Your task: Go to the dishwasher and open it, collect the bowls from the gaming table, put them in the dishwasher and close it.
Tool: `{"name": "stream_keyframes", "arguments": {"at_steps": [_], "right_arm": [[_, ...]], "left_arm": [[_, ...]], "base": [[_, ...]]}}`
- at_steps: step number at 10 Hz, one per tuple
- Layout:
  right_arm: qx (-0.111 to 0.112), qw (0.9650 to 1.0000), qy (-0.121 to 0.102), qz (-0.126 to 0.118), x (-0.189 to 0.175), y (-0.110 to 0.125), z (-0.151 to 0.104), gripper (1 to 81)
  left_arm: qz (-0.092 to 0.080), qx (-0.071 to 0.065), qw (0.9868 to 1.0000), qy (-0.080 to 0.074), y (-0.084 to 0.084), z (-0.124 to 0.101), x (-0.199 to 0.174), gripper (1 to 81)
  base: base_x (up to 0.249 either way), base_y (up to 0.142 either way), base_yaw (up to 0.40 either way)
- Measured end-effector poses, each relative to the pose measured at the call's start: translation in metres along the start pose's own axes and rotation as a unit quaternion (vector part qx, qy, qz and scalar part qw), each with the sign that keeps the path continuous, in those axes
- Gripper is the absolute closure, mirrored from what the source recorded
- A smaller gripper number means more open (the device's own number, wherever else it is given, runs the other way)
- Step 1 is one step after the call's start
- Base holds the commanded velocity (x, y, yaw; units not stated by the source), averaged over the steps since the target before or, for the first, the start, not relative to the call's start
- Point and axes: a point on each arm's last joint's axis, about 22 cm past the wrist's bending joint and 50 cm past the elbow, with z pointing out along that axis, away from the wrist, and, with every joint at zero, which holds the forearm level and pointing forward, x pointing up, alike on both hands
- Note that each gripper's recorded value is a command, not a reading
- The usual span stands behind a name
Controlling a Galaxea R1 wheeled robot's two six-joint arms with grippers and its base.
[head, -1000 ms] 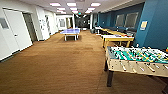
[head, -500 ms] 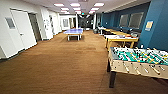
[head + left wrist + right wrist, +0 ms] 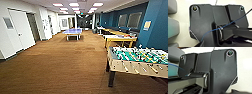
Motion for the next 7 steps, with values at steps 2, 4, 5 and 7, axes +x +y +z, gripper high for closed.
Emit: {"name": "stream_keyframes", "arguments": {"at_steps": [2,4,5,7], "right_arm": [[0.0,1.0,0.0,0.0,-0.0001,0.0005,-0.0001,1.0],[0.0,1.0,0.0,0.0,-0.0004,0.0001,0.0,1.0],[0.0,1.0,0.0,0.0,0.0,0.0003,0.0,1.0],[0.0,1.0,0.0,0.0,0.0,0.0001,0.0,1.0]], "left_arm": [[0.0,0.0,1.0,0.0,0.0005,0.0001,0.0004,1.0],[-0.002,0.0,1.0,0.0,0.0005,0.0001,-0.0003,1.0],[-0.002,0.0,1.0,0.0,0.0005,0.0001,0.0,1.0],[-0.002,0.0,1.0,0.0,0.0005,0.0001,-0.0003,1.0]], "base": [[0.0,0.0,0.0],[0.0,0.0,0.0],[0.0,0.0,0.0],[0.0,0.0,0.0]]}}
